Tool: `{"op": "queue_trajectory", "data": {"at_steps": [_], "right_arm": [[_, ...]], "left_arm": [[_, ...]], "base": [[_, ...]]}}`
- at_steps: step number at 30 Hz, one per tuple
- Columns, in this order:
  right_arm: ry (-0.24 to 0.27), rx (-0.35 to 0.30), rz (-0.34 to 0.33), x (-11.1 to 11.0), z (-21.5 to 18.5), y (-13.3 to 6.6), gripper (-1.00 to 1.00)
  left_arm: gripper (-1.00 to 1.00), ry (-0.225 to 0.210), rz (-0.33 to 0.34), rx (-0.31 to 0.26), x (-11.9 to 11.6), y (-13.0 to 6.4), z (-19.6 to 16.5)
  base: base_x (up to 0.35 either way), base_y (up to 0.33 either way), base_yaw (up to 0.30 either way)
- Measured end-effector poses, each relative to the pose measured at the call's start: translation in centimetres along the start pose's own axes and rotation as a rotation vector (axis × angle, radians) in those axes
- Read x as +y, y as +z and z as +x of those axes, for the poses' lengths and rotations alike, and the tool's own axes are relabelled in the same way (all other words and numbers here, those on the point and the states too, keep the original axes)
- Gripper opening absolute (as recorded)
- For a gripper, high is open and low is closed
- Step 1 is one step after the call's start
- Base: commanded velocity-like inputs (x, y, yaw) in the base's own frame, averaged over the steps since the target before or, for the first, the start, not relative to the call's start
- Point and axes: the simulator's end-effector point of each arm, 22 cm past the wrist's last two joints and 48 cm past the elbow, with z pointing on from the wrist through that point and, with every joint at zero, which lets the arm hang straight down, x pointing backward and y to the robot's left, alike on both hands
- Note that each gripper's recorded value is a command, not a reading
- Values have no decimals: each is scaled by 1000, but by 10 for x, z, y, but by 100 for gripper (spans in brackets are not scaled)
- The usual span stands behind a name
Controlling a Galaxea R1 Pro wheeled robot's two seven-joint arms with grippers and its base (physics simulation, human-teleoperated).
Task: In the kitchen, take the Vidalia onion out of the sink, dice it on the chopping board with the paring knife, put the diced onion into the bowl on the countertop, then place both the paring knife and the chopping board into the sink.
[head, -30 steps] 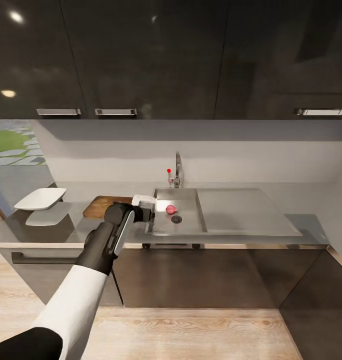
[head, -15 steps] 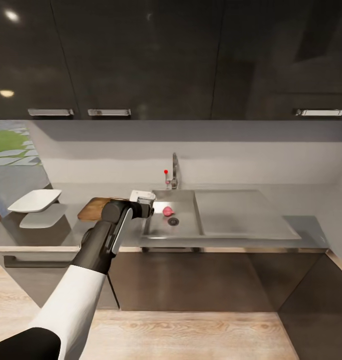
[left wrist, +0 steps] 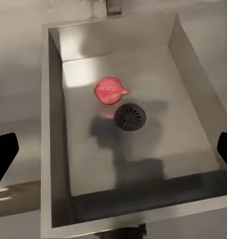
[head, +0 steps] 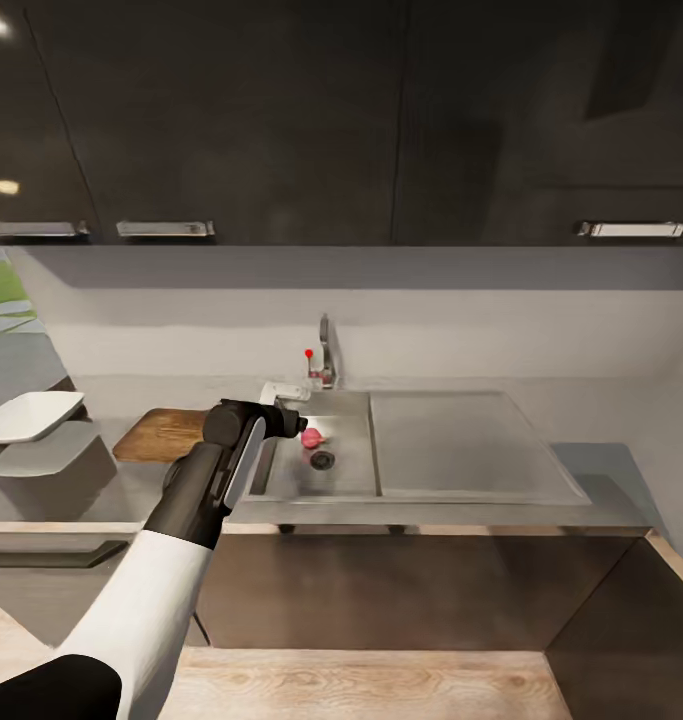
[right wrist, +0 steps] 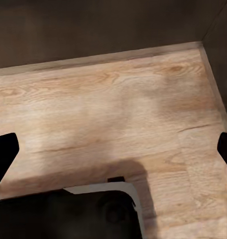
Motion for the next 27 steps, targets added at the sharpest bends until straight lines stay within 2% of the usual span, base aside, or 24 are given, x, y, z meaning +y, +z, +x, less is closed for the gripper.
{"op": "queue_trajectory", "data": {"at_steps": [1,5,11,19,27], "right_arm": [[-3,27,3,-2,12,-3,100],[-8,63,7,-5,28,-8,100],[-12,87,8,-6,38,-12,100],[-15,113,12,-8,47,-15,100],[-17,126,15,-8,51,-17,100]], "left_arm": [[100,0,-1,-1,0,0,0],[100,-1,-4,0,2,0,0],[100,1,-20,8,12,4,5],[100,4,-24,57,14,18,24],[100,4,-20,85,13,27,37]], "base": [[220,-230,0],[200,-149,0],[149,-25,0],[135,-2,0],[261,-58,0]]}}
